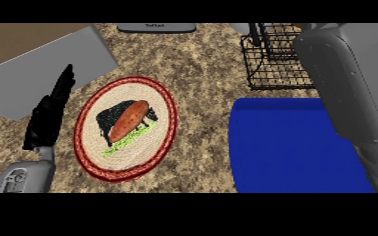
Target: Pick the pear from the tray and place it in the tiered basket
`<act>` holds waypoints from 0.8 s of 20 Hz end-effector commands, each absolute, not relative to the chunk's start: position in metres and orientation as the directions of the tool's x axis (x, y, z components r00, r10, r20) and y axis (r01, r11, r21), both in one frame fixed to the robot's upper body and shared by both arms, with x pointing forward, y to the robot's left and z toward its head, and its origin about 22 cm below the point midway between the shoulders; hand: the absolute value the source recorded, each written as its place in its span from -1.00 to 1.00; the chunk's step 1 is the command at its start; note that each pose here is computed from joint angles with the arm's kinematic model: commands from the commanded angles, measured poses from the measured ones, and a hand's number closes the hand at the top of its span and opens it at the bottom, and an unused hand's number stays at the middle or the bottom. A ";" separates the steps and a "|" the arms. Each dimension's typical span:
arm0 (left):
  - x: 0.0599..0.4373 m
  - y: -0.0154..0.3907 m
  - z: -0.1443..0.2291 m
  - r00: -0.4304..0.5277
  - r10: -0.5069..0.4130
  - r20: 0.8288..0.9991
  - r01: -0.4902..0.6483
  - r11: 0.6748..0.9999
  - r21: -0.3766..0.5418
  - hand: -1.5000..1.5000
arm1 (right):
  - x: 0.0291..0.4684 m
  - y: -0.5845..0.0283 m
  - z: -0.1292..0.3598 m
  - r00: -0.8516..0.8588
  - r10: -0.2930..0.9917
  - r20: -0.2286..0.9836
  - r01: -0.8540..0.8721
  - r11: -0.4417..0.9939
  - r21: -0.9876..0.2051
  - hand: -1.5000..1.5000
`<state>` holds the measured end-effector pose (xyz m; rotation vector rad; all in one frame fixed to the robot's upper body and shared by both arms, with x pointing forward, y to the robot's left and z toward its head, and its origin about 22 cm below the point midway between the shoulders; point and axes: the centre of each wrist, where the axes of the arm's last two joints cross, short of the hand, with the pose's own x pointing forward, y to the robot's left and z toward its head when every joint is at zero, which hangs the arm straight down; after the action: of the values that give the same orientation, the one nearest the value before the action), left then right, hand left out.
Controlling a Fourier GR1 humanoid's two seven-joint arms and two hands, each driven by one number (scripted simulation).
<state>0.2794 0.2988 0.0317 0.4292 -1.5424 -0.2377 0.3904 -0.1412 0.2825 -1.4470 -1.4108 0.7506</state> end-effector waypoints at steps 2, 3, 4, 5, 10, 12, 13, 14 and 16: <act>0.285 0.295 0.042 0.023 -0.416 0.909 -0.123 0.901 0.415 0.00 | 0.416 -0.181 0.288 0.176 0.976 0.132 0.385 0.055 -0.921 1.00; 0.288 0.313 0.044 0.029 -0.405 0.914 -0.100 0.908 0.406 0.00 | 0.414 -0.173 0.276 0.168 0.979 0.112 0.368 0.043 -0.929 1.00; 0.285 0.299 0.025 0.035 -0.412 0.911 -0.121 0.903 0.413 0.00 | 0.415 -0.183 0.263 0.145 0.984 0.108 0.351 0.051 -0.935 1.00; 0.281 0.298 0.038 0.026 -0.413 0.911 -0.130 0.902 0.412 0.00 | 0.409 -0.205 0.271 0.127 0.983 0.129 0.337 0.079 -0.938 1.00; 0.283 0.310 0.041 0.030 -0.407 0.913 -0.121 0.905 0.407 0.00 | 0.421 -0.219 0.250 0.086 0.981 0.174 0.262 0.146 -0.954 1.00; 0.273 0.286 0.043 0.039 -0.408 0.912 -0.109 0.905 0.410 0.00 | 0.428 -0.236 0.239 0.088 0.974 0.208 0.242 0.182 -0.953 1.00; 0.278 0.296 0.021 0.030 -0.419 0.907 -0.123 0.899 0.420 0.00 | 0.424 -0.225 0.237 0.066 0.973 0.221 0.234 0.201 -0.951 1.00; 0.293 0.297 0.039 0.037 -0.410 0.911 -0.125 0.903 0.411 0.00 | 0.426 -0.231 0.233 0.077 0.970 0.230 0.228 0.207 -0.951 1.00; 0.273 0.301 0.029 0.023 -0.398 0.917 -0.109 0.911 0.399 0.00 | 0.430 -0.250 0.221 0.077 0.968 0.239 0.167 0.224 -0.960 1.00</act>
<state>0.2821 0.2993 0.0354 0.4292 -1.5402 -0.2321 0.4258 -0.2321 0.2360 -1.2674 -1.3748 0.8674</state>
